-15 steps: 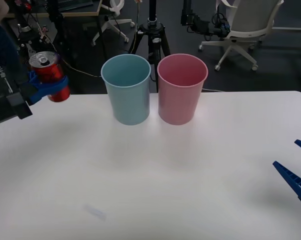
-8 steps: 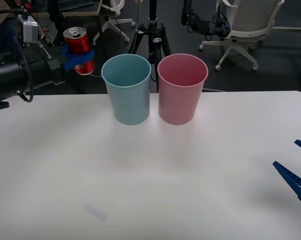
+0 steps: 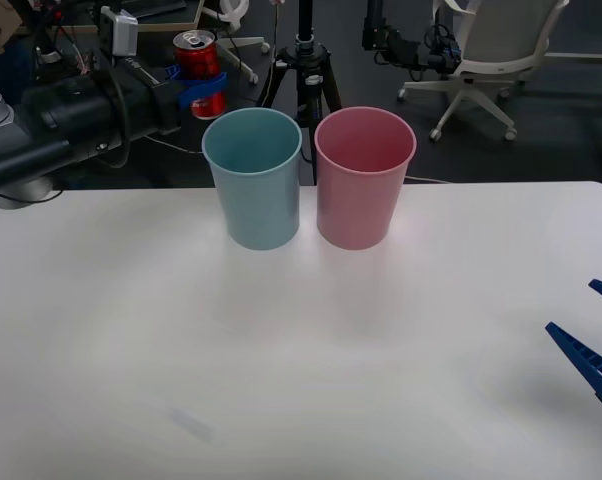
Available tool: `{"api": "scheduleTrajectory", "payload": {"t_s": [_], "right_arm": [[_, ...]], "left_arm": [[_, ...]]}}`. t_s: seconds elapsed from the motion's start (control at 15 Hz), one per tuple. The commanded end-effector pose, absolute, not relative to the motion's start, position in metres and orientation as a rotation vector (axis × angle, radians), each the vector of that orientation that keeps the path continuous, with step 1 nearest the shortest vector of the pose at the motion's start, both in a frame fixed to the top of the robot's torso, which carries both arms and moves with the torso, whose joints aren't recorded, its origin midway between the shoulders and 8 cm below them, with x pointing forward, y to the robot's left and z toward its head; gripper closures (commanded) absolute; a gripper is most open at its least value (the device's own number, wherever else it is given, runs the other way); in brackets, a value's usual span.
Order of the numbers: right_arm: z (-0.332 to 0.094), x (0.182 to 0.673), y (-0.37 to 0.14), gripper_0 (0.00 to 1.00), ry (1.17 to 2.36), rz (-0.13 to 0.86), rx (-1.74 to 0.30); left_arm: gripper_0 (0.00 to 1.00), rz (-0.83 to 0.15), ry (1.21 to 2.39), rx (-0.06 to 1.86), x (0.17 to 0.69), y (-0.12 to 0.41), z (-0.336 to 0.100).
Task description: Grasp the object on the table and drop it into the matching bin: aluminum can to the light blue bin, PET bottle to the pink bin.
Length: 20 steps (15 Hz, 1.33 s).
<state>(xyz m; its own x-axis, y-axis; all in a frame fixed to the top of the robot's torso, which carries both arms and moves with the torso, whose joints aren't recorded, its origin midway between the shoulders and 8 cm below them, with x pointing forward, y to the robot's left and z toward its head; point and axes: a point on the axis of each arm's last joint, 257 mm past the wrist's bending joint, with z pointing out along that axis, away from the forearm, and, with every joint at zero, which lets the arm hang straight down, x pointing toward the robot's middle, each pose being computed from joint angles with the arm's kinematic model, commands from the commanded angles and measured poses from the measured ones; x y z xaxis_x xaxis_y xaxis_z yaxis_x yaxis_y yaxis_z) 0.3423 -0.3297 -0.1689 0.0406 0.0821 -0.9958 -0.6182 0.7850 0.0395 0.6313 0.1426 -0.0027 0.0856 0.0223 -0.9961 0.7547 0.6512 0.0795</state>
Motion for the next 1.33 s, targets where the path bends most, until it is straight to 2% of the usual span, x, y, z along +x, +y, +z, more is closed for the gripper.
{"api": "scheduleTrajectory", "payload": {"t_s": [0.07, 0.67, 0.73, 0.8, 0.87, 0.93, 1.33], "right_arm": [[-0.169, 0.342, -0.33, 0.0, 1.441, 0.567, -0.465], [-0.169, 0.342, -0.33, 0.0, 1.441, 0.567, -0.465], [-0.169, 0.342, -0.33, 0.0, 1.441, 0.567, -0.465], [-0.169, 0.342, -0.33, 0.0, 1.441, 0.567, -0.465], [-0.169, 0.342, -0.33, 0.0, 1.441, 0.567, -0.465], [-0.169, 0.342, -0.33, 0.0, 1.441, 0.567, -0.465], [-0.169, 0.342, -0.33, 0.0, 1.441, 0.567, -0.465]], "left_arm": [[1.0, -0.615, 1.41, 0.689, 0.646, 0.133, -0.012], [1.0, -0.627, 1.415, 0.656, 0.659, 0.107, -0.023], [0.87, -0.627, 1.416, 0.652, 0.659, 0.106, -0.023], [0.48, -0.626, 1.417, 0.652, 0.659, 0.106, -0.024], [0.19, -0.624, 1.417, 0.651, 0.66, 0.105, -0.024], [0.0, -0.621, 1.416, 0.653, 0.66, 0.105, -0.024], [0.0, -0.622, 1.409, 0.662, 0.659, 0.1, -0.025]]}}
